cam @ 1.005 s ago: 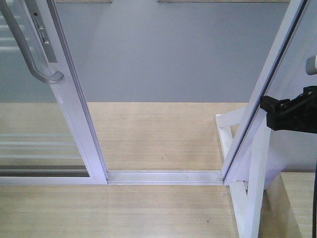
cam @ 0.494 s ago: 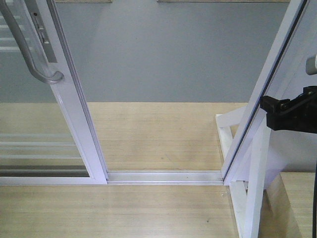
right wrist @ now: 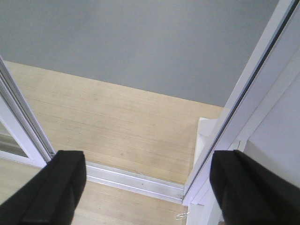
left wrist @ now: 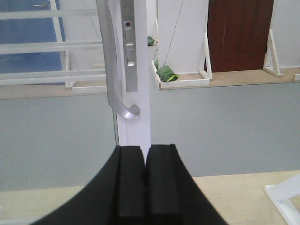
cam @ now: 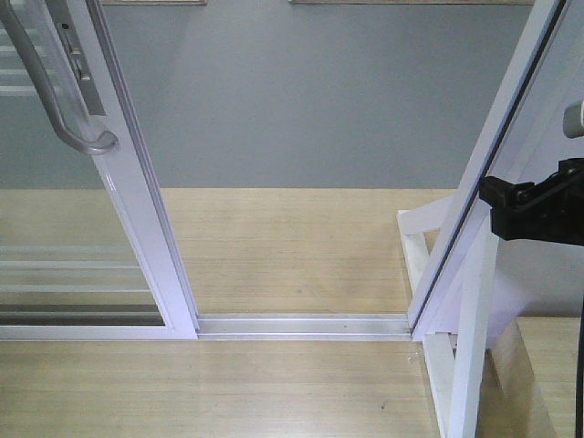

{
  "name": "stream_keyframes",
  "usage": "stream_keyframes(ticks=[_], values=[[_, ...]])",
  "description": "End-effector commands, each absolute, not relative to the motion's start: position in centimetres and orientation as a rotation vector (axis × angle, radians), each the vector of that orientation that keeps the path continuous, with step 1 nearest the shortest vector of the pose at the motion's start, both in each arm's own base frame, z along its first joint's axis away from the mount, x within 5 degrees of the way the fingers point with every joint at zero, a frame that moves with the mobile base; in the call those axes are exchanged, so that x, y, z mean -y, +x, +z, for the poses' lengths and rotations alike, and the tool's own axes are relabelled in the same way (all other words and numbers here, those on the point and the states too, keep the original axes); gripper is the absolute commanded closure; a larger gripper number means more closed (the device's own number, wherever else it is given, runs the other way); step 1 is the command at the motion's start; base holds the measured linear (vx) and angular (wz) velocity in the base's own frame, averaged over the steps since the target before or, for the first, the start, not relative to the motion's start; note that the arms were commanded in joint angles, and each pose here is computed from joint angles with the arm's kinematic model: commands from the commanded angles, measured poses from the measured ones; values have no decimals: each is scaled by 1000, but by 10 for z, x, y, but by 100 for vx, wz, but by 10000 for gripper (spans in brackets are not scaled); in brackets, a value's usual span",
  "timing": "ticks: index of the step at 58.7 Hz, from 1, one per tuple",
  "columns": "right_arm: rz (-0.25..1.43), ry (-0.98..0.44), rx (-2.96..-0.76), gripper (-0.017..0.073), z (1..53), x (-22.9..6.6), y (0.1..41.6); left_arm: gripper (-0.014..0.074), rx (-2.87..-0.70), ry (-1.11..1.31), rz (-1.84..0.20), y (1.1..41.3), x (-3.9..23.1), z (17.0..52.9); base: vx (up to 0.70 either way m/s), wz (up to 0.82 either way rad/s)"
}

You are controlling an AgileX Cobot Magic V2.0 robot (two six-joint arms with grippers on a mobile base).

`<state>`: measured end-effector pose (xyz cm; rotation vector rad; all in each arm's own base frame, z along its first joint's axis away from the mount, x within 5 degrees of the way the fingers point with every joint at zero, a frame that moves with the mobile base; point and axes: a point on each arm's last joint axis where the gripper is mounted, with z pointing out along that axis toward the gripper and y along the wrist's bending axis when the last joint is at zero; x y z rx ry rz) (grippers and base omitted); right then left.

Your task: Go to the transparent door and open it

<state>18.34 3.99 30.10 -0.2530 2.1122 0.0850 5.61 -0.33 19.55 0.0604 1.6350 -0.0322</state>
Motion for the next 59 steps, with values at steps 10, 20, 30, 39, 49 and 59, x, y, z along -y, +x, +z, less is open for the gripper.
stream_keyframes(ticks=[10, 20, 30, 39, 49, 59], values=[[80, -259, -1996, -32, 319, -40, 186, 601, -1444, 47, -47, 56, 3, 204, 0, 0], [80, -259, -1996, -32, 319, -40, 186, 601, -1445, 47, -47, 56, 3, 204, 0, 0], [80, -259, -1996, -32, 319, -40, 186, 601, -1446, 47, -47, 56, 3, 204, 0, 0], [80, -259, -1996, -32, 319, -40, 186, 601, -1446, 47, -47, 56, 3, 204, 0, 0], [6, -326, -1961, -11, 319, -38, 184, 601, -1446, 47, -47, 56, 3, 204, 0, 0], [96, -53, -1882, 152, 293, -15, 151, 601, -1447, 47, -47, 56, 3, 204, 0, 0]])
